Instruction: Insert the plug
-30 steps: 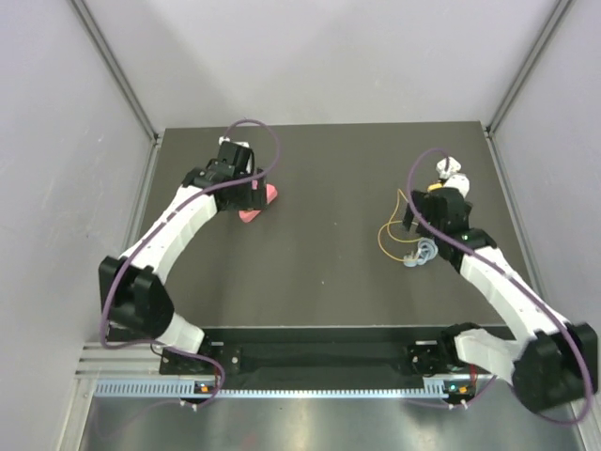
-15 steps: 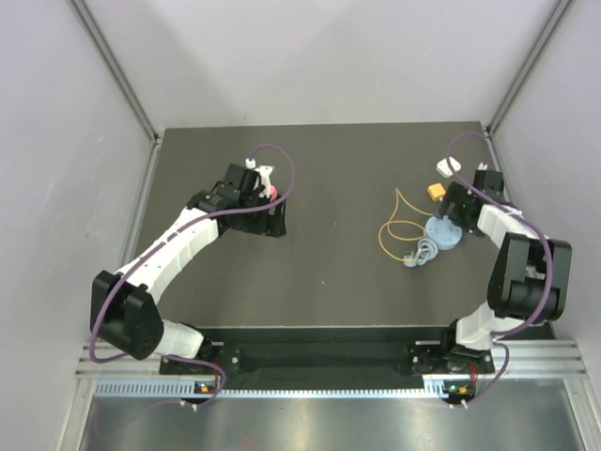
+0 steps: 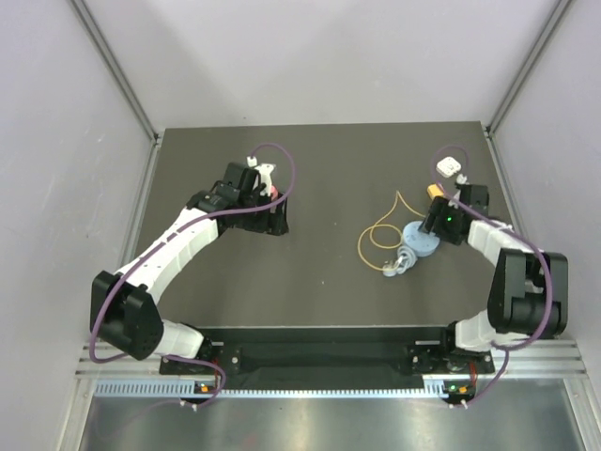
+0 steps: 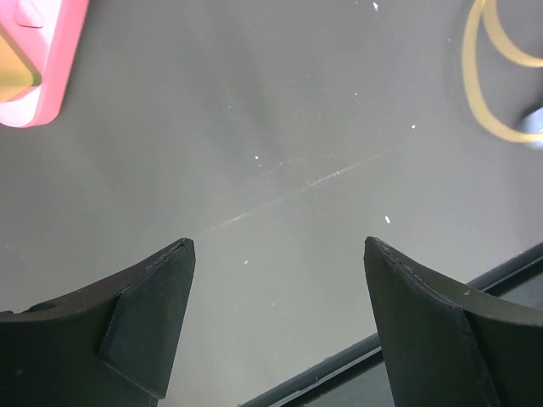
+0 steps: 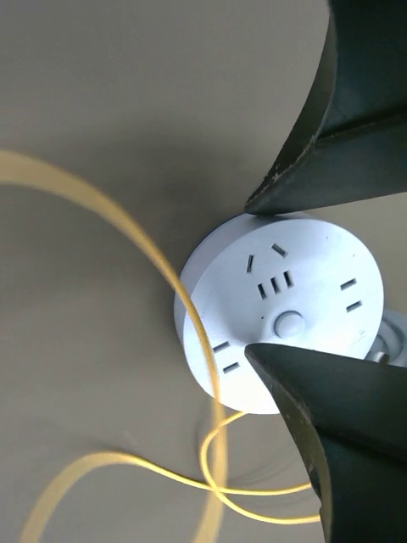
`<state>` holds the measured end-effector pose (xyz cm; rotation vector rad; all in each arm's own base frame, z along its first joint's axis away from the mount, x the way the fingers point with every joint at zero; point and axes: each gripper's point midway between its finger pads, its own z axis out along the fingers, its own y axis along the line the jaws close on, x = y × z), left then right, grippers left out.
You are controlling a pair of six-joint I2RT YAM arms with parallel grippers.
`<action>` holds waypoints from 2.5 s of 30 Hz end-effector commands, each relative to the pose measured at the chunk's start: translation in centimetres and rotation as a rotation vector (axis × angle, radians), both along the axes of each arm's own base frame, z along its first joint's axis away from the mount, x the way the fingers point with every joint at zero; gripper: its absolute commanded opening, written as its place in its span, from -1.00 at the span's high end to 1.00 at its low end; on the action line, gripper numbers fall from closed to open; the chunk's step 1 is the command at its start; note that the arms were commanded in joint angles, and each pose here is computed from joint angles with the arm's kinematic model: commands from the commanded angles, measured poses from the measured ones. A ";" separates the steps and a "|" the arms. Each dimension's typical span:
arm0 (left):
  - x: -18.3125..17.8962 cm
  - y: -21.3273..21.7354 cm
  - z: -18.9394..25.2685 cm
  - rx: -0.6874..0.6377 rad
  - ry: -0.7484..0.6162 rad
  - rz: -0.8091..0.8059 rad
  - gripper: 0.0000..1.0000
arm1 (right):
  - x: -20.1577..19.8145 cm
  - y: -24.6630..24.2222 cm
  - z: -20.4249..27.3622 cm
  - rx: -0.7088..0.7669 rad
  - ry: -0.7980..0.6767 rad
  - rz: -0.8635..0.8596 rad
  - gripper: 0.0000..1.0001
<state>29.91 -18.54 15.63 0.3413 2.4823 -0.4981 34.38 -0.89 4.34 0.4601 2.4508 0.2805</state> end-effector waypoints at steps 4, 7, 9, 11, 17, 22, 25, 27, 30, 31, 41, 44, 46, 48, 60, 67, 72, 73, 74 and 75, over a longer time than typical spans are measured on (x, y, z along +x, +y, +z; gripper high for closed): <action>0.3 -1.1 1.3 -0.051 -0.053 -0.057 -0.69 | -1.3 10.6 2.9 0.149 -0.117 0.132 -0.19; 0.4 -0.6 1.3 -0.028 -0.062 -0.044 -0.69 | -1.9 12.9 3.8 0.181 -0.144 0.129 -0.26; 0.4 -0.4 1.3 -0.021 -0.069 -0.038 -0.69 | -1.9 12.8 4.8 0.167 -0.146 0.128 -0.35; 0.3 -0.3 1.3 -0.021 -0.072 -0.037 -0.69 | -0.8 10.9 6.5 0.081 -0.173 0.095 -0.42; 0.2 -0.4 1.7 -0.035 -0.093 -0.042 -0.69 | 1.2 5.0 11.8 -0.025 -0.267 -0.020 -0.52; 0.4 -0.6 1.6 -0.037 -0.088 -0.042 -0.68 | 4.2 -0.8 12.4 -0.207 -0.280 -0.107 -0.56; 0.4 -0.6 1.7 -0.041 -0.089 -0.043 -0.67 | 7.0 -1.8 11.5 -0.263 -0.299 -0.037 -0.57; 0.5 -0.4 1.7 -0.036 -0.096 -0.034 -0.66 | 8.8 -2.0 10.2 -0.326 -0.289 0.084 -0.60; 0.6 -0.3 1.9 -0.037 -0.106 -0.023 -0.65 | 10.1 -2.4 7.4 -0.317 -0.239 0.160 -0.61; 0.6 -0.4 2.0 -0.040 -0.110 -0.022 -0.64 | 10.7 -2.7 7.2 -0.329 -0.243 0.192 -0.61; 1.2 1.1 3.4 -0.013 -0.191 0.051 -0.61 | 13.3 -4.3 2.2 -0.349 -0.162 0.298 -0.49; 1.1 0.5 3.9 -0.049 -0.197 0.044 -0.57 | 14.5 -3.8 2.4 -0.328 -0.180 0.329 -0.48; 1.2 0.3 4.0 -0.063 -0.201 0.037 -0.57 | 15.2 -3.6 2.2 -0.312 -0.166 0.353 -0.44; 1.2 0.3 3.8 -0.060 -0.193 0.040 -0.56 | 15.4 -3.4 1.5 -0.298 -0.145 0.369 -0.30; 0.9 0.3 4.7 -0.088 -0.208 0.056 -0.51 | 14.1 -3.0 -0.5 -0.308 -0.046 0.398 -0.29; 1.3 0.4 5.8 -0.128 -0.205 0.132 -0.40 | 14.3 -2.7 1.9 -0.334 -0.118 0.410 0.77; 0.8 -2.9 9.1 -0.368 -0.137 0.076 -0.38 | 13.3 2.8 11.3 -0.424 -0.376 0.540 0.99; 1.1 -3.5 10.6 -0.409 -0.147 0.053 -0.38 | 12.3 5.2 11.8 -0.448 -0.411 0.611 1.00; 1.6 -3.8 10.6 -0.422 -0.126 0.046 -0.37 | 11.6 8.2 13.2 -0.454 -0.467 0.676 1.00; 1.5 -4.4 11.3 -0.446 -0.110 0.003 -0.37 | 10.6 9.6 15.8 -0.468 -0.550 0.705 1.00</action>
